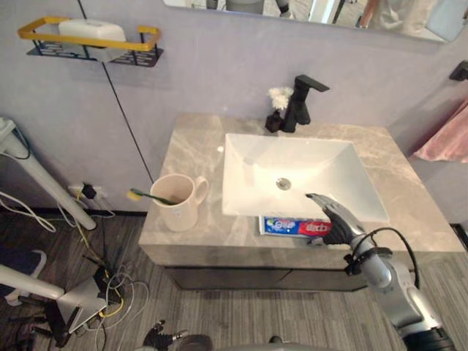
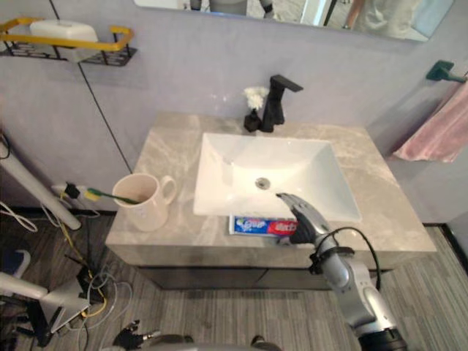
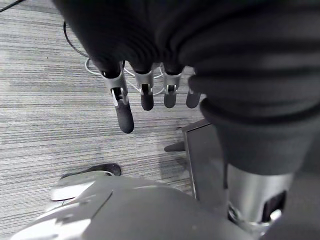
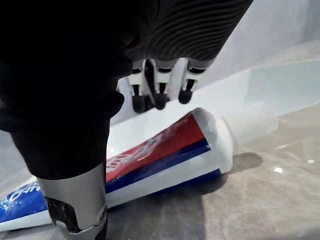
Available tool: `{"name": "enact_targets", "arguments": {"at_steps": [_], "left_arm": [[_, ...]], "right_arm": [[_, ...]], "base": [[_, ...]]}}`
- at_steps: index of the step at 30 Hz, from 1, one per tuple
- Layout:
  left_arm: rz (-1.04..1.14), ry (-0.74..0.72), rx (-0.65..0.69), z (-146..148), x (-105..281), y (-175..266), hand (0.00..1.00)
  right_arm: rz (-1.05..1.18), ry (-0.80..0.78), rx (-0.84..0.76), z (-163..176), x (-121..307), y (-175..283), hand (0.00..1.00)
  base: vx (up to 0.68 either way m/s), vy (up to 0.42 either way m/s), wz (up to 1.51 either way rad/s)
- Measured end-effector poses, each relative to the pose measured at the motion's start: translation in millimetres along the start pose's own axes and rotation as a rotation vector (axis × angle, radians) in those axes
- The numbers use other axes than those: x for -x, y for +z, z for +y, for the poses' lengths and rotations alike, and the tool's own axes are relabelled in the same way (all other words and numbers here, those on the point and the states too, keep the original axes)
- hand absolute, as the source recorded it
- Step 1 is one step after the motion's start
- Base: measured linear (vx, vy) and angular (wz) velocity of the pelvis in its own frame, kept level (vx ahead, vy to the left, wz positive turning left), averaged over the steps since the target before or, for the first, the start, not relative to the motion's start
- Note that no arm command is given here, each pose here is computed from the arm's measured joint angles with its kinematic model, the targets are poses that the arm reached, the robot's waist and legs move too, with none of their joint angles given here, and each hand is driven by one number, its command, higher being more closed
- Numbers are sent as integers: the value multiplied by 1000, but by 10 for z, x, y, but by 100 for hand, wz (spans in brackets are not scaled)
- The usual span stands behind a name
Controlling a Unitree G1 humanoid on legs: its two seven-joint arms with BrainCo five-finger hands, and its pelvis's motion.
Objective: Organize washtable
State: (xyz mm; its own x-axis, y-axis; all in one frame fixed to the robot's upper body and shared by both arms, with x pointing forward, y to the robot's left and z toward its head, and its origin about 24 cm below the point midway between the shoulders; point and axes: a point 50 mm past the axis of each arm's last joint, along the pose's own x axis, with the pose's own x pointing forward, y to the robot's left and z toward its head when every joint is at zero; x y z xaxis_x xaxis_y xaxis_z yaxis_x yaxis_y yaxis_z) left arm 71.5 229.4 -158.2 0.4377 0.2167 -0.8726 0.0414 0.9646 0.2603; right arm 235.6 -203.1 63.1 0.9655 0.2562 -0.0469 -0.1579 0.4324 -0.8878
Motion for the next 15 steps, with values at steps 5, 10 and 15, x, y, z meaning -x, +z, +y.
{"name": "enact_targets", "arguments": {"at_steps": [5, 10, 15], "left_arm": [[1, -1, -1, 3, 0, -2, 0], [-3, -2, -1, 5, -5, 16, 0], [-5, -2, -1, 7, -8, 23, 0]], "right_arm": [[12, 18, -4, 38, 17, -25, 100], [16, 10, -1, 6, -47, -44, 100], [9, 7, 1, -16, -73, -34, 100]], "base": [[0, 0, -1], [0, 0, 0], [0, 0, 0]]}}
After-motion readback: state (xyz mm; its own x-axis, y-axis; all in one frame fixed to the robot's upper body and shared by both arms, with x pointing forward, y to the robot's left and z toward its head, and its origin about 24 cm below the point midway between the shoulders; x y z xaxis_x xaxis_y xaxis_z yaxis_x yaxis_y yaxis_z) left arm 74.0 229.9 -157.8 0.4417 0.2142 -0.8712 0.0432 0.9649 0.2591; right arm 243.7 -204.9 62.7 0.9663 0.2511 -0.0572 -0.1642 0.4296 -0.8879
